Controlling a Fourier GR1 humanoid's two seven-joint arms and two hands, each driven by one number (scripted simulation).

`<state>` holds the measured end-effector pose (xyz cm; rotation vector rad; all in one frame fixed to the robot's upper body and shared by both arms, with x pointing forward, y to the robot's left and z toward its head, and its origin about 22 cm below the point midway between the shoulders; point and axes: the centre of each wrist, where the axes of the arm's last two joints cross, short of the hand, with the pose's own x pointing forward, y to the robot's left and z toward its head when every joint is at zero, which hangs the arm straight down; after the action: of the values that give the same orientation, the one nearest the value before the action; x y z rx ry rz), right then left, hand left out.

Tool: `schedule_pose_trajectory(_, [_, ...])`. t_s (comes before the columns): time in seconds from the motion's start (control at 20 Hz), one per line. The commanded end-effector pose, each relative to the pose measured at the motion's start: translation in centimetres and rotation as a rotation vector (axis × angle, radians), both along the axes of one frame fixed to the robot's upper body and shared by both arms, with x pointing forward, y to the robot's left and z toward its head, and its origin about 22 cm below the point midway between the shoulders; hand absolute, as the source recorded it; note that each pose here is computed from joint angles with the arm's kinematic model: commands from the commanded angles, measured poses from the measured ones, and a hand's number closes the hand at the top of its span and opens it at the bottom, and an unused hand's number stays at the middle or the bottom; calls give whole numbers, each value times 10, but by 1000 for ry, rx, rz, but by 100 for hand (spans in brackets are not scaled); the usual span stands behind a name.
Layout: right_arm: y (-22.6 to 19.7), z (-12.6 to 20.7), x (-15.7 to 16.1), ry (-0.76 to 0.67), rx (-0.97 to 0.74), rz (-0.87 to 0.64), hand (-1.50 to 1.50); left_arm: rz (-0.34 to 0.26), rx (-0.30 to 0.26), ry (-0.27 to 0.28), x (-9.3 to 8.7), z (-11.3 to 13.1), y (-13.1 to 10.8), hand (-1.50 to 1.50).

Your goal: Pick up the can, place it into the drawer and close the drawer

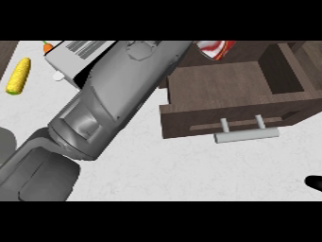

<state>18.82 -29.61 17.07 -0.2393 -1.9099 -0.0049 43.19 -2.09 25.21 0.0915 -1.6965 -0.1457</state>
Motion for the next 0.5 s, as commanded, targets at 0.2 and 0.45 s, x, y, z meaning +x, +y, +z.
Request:
schedule_pose_trajectory(0.2, [2,16,7,-28,-128,31,-150,67,-5,-25,2,-7,1,-150])
schedule_pose_trajectory(0.45, [6,15,17,-84,-244,43,-150,77,-69,-21,0,6,-4,-150])
